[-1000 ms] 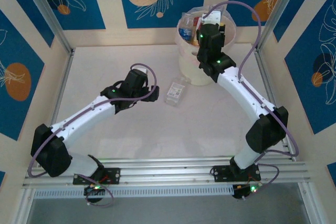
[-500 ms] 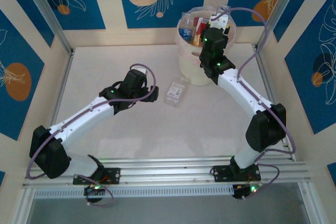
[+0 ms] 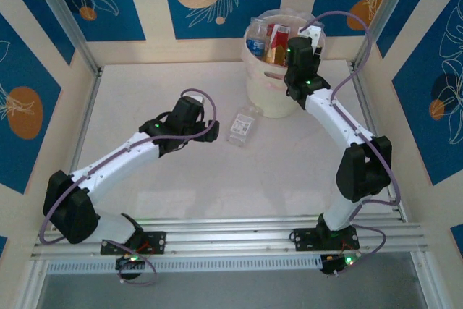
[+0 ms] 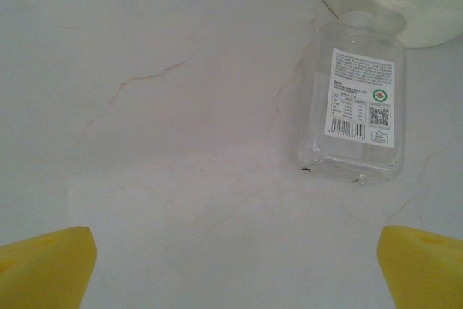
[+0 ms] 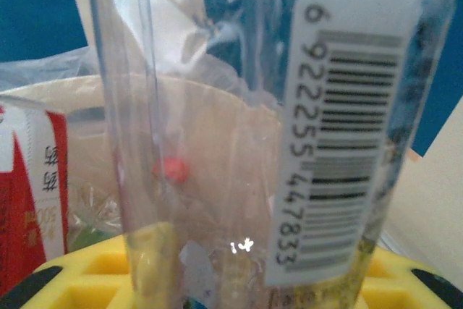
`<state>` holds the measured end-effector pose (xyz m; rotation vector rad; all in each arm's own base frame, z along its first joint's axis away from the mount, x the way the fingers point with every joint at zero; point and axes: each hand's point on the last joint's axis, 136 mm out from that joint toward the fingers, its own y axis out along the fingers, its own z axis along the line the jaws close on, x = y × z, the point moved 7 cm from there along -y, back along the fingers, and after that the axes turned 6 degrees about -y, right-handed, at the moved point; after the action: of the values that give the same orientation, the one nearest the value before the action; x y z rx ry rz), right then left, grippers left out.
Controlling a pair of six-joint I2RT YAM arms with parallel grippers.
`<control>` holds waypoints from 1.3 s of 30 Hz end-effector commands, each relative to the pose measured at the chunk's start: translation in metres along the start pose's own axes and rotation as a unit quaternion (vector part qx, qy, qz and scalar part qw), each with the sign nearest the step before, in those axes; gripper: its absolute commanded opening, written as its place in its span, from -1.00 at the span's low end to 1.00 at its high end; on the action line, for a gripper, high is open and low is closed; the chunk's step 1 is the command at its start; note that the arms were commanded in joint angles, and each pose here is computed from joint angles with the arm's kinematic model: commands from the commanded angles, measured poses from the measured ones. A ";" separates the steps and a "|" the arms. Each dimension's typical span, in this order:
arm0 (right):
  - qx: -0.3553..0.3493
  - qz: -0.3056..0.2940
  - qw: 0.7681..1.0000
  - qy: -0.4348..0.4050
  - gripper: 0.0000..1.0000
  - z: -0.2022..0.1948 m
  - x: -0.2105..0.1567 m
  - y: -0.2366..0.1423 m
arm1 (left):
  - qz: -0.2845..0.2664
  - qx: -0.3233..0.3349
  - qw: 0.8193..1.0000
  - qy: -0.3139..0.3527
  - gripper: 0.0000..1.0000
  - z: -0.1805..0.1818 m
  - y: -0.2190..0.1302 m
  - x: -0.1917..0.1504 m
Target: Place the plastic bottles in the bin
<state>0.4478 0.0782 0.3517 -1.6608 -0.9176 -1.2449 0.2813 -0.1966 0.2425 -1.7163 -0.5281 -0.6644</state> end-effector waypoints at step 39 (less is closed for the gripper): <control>0.050 -0.135 0.988 -0.050 0.77 0.046 0.022 0.009 | 0.011 -0.002 1.000 -0.015 0.99 -0.003 -0.001 0.007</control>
<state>0.4866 0.1135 0.3492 -1.5958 -1.2074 -1.2061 0.2822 -0.1975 0.2442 -1.7191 -0.5288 -0.6409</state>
